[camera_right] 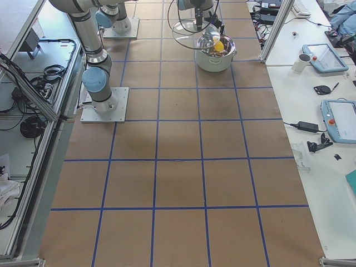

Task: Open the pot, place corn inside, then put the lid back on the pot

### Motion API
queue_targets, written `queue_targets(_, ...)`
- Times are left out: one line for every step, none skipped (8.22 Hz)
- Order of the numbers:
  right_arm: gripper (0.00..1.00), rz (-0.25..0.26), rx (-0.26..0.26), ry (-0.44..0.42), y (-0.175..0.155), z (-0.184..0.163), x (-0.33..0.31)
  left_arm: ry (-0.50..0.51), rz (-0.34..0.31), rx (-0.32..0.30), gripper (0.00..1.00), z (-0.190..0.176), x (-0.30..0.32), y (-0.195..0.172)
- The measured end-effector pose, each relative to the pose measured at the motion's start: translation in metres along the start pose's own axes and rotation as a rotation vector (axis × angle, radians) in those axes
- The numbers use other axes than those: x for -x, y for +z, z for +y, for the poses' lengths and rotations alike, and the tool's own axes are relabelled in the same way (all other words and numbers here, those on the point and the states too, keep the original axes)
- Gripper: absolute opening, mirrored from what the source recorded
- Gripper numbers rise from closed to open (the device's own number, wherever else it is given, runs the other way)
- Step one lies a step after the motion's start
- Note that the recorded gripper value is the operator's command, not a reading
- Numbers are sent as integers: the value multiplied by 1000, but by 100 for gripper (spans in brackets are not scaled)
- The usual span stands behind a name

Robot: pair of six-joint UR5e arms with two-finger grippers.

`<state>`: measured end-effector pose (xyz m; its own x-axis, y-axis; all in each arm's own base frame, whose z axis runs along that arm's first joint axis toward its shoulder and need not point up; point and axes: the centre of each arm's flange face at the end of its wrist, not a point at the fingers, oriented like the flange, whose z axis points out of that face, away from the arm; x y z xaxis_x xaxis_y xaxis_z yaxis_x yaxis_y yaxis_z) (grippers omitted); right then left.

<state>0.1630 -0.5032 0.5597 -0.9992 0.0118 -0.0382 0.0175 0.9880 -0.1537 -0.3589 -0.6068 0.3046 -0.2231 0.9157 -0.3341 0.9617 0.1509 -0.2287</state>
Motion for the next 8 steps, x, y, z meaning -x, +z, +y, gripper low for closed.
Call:
queue_targets(40,2,0,-5,0,0,0,-51,3,1,86,0,0,2)
queue_targets(40,2,2,-6,0,0,0,-78,1,0,87,0,0,0)
queue_targets(40,2,3,-7,0,0,0,-92,-2,-1,87,0,1,-3)
queue_targets(40,2,4,-8,0,0,0,-103,-10,-5,87,-1,2,-12)
queue_targets(40,2,3,-8,0,0,0,-112,-14,-5,86,-2,3,-25)
queue_targets(40,0,1,-9,0,0,0,-123,-8,3,86,2,6,-44)
queue_targets(40,-3,-1,-8,0,0,0,-137,2,17,86,13,13,-68)
queue_targets(40,-2,-2,-8,-1,0,0,-168,16,34,86,32,24,-92)
